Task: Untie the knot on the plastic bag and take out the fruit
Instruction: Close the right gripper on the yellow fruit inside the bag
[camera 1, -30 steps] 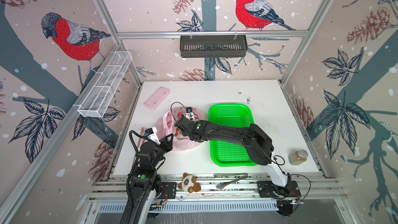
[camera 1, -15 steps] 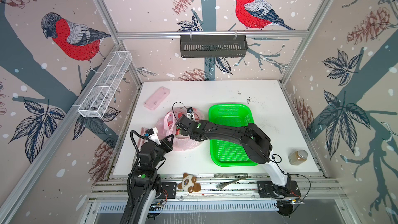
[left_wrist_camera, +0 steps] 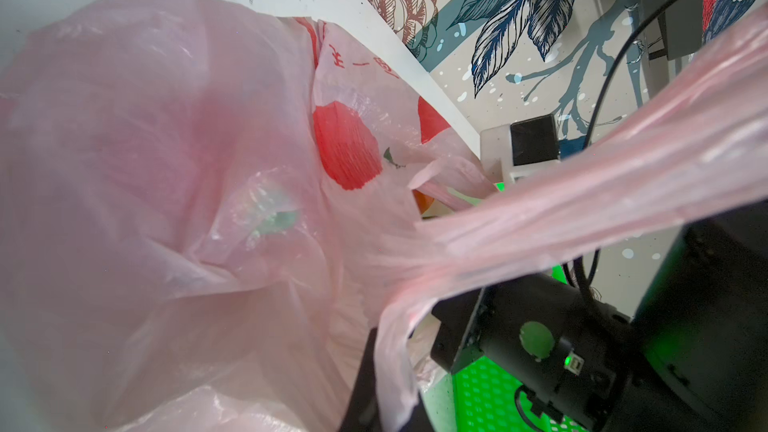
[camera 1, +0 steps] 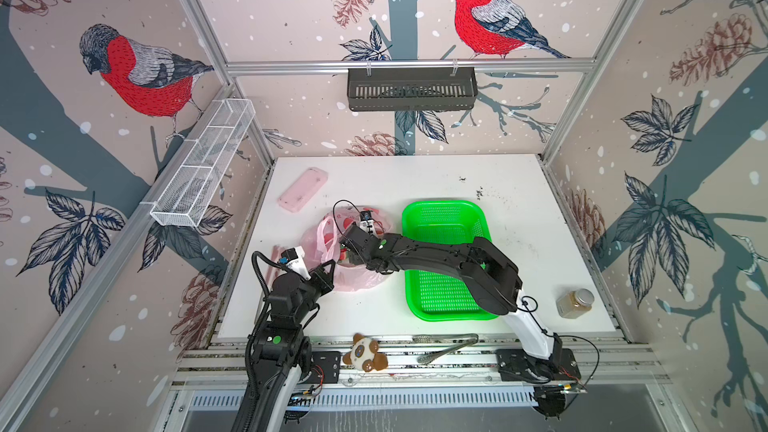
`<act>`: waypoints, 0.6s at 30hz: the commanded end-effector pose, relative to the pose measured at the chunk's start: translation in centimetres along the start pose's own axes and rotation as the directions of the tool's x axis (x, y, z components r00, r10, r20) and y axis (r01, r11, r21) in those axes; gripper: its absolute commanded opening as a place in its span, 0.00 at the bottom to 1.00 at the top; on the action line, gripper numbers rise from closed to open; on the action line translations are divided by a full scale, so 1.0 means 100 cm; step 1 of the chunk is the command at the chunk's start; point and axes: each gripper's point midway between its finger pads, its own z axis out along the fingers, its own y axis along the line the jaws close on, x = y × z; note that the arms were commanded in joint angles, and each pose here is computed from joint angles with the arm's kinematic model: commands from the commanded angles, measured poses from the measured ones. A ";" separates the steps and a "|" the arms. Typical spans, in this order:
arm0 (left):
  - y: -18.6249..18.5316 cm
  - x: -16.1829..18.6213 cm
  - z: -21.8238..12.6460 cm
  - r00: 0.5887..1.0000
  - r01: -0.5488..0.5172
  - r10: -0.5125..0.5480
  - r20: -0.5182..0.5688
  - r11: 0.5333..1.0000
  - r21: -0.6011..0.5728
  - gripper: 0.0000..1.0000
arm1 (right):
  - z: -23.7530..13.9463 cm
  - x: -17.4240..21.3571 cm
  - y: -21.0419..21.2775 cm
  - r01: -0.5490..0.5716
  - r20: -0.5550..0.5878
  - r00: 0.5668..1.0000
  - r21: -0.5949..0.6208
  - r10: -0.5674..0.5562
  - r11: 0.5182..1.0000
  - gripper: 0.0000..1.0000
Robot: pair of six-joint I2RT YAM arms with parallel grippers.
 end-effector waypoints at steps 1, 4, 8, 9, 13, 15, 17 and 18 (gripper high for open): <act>-0.010 -0.007 0.000 1.000 -0.018 0.017 0.025 0.999 0.043 0.00 | 0.003 0.001 -0.001 -0.024 0.000 1.000 -0.001 0.024 1.000 0.81; -0.010 -0.007 0.000 1.000 -0.018 0.017 0.025 0.999 0.045 0.00 | 0.005 0.003 -0.003 -0.027 -0.003 1.000 0.005 0.027 1.000 0.80; -0.010 -0.006 0.000 1.000 -0.017 0.016 0.025 0.999 0.045 0.00 | 0.006 0.004 -0.003 -0.030 -0.003 1.000 0.005 0.030 1.000 0.79; -0.010 -0.007 0.000 1.000 -0.019 0.018 0.025 0.999 0.046 0.00 | 0.006 0.004 -0.003 -0.031 -0.002 1.000 0.005 0.031 0.999 0.78; -0.011 -0.007 0.000 0.999 -0.019 0.018 0.026 0.999 0.048 0.00 | 0.006 0.003 -0.004 -0.032 0.001 0.999 0.007 0.032 0.999 0.75; -0.011 -0.007 0.000 1.000 -0.019 0.018 0.025 0.999 0.049 0.00 | 0.006 0.003 -0.003 -0.031 0.001 1.000 0.005 0.031 0.999 0.72; -0.011 -0.007 0.000 0.999 -0.021 0.020 0.025 0.999 0.050 0.00 | 0.004 0.002 -0.003 -0.031 0.005 1.000 0.001 0.031 1.000 0.71; -0.011 -0.006 0.000 0.999 -0.022 0.020 0.025 0.999 0.050 0.00 | 0.003 0.002 -0.002 -0.031 0.008 0.999 -0.003 0.031 1.000 0.70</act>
